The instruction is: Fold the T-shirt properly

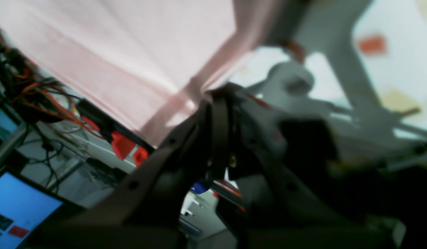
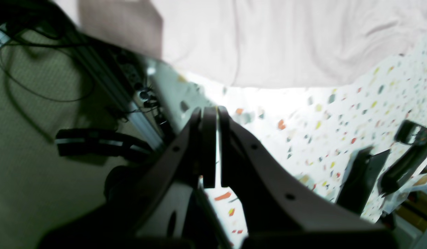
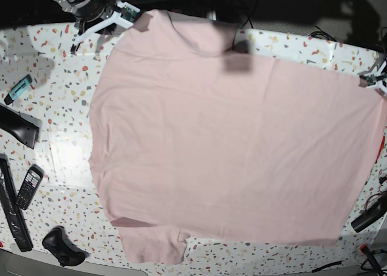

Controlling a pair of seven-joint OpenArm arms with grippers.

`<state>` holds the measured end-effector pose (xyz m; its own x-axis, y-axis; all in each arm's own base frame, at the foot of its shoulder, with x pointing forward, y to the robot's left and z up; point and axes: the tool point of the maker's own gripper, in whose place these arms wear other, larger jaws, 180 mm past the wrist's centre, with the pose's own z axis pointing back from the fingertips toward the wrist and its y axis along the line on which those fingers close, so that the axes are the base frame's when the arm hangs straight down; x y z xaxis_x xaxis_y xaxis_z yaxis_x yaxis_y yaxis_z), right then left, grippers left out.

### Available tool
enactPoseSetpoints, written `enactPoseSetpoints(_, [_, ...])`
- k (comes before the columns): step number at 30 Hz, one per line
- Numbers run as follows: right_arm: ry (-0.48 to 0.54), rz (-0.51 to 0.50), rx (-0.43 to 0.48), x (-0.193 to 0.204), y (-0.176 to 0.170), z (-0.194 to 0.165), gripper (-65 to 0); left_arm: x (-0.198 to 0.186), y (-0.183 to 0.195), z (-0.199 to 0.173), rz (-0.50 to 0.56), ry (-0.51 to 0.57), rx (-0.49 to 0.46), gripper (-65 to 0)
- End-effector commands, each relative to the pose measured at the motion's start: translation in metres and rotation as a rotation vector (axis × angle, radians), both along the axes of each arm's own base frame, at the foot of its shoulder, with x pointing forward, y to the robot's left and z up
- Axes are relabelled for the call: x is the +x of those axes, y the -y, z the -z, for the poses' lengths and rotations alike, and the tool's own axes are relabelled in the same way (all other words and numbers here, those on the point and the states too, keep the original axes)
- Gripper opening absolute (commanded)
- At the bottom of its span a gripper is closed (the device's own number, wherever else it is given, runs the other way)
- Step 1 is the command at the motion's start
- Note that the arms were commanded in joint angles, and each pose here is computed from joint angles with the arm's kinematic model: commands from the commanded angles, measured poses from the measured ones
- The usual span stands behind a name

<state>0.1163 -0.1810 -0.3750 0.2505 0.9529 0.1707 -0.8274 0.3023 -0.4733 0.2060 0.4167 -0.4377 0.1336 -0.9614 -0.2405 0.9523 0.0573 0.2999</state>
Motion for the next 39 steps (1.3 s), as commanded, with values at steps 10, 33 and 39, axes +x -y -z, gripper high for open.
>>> enactPoseSetpoints(10, [0.008, 0.019, -0.029, -0.009, 0.01, -0.005, -65.0, -0.004, 0.024, -0.011, 0.077, -0.011, -0.026, -65.0])
enactPoseSetpoints(33, [-0.011, 0.187, 0.277, 0.03, -0.03, 0.022, -45.9, 0.008, 0.036, -0.016, 0.102, 0.031, -0.053, -65.0])
enactPoseSetpoints(39, [-0.073, 0.181, 0.267, 0.03, -0.032, 0.046, -46.0, 0.008, 0.036, -0.016, 0.102, 0.031, -0.052, -65.0])
